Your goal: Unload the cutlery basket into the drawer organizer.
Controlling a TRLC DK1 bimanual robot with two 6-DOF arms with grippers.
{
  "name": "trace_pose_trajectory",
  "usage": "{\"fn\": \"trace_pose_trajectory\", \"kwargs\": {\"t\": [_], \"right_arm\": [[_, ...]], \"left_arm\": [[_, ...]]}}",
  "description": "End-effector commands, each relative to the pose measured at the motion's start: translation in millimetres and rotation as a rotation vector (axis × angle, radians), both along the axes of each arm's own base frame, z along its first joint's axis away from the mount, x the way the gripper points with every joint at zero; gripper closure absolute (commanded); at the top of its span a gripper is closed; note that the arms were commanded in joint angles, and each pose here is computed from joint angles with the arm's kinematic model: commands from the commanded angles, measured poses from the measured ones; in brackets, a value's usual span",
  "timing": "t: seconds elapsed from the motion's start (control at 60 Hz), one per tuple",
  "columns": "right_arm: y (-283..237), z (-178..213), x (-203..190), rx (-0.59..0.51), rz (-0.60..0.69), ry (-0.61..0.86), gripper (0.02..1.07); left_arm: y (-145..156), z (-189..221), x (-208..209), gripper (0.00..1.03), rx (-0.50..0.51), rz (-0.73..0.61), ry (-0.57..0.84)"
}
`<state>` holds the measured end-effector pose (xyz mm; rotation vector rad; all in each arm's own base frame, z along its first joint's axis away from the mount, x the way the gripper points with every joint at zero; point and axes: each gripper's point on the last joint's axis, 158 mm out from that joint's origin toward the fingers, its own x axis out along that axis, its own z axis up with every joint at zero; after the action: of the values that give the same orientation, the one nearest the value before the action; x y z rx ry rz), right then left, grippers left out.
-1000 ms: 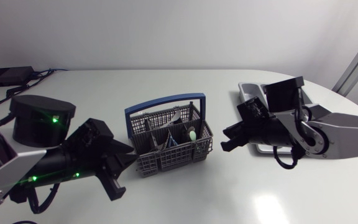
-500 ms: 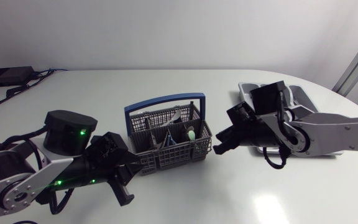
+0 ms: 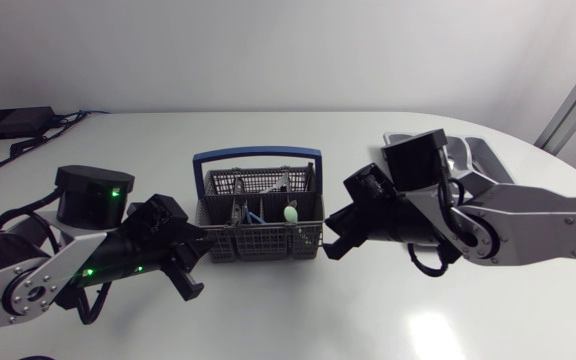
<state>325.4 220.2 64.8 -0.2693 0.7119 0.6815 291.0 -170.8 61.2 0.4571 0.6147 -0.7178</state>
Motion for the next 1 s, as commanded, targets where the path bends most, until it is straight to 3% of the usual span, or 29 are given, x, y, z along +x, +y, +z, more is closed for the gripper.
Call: {"fn": "trace_pose_trajectory", "kwargs": {"t": [0.0, 0.133, 0.317, 0.467, 0.983], "right_arm": [[7, 5, -2, 0.024, 0.0, 0.005, 0.84], [1, 9, -4, 0.027, -0.008, 0.0, 0.82], [-12, 15, -15, 0.035, -0.018, -0.009, 0.49], [-17, 14, -22, 0.034, -0.022, -0.011, 0.32], [-18, 12, -26, 0.035, -0.026, -0.006, 0.3]], "left_arm": [[4, 1, -4, 0.68, 0.006, -0.011, -0.021], [4, 22, -10, 0.66, -0.017, -0.013, -0.065], [-3, 55, -23, 0.57, -0.067, -0.034, -0.122], [-20, 63, -32, 0.52, -0.055, -0.051, -0.153], [-46, 66, -11, 0.51, -0.06, -0.02, -0.239]]}}
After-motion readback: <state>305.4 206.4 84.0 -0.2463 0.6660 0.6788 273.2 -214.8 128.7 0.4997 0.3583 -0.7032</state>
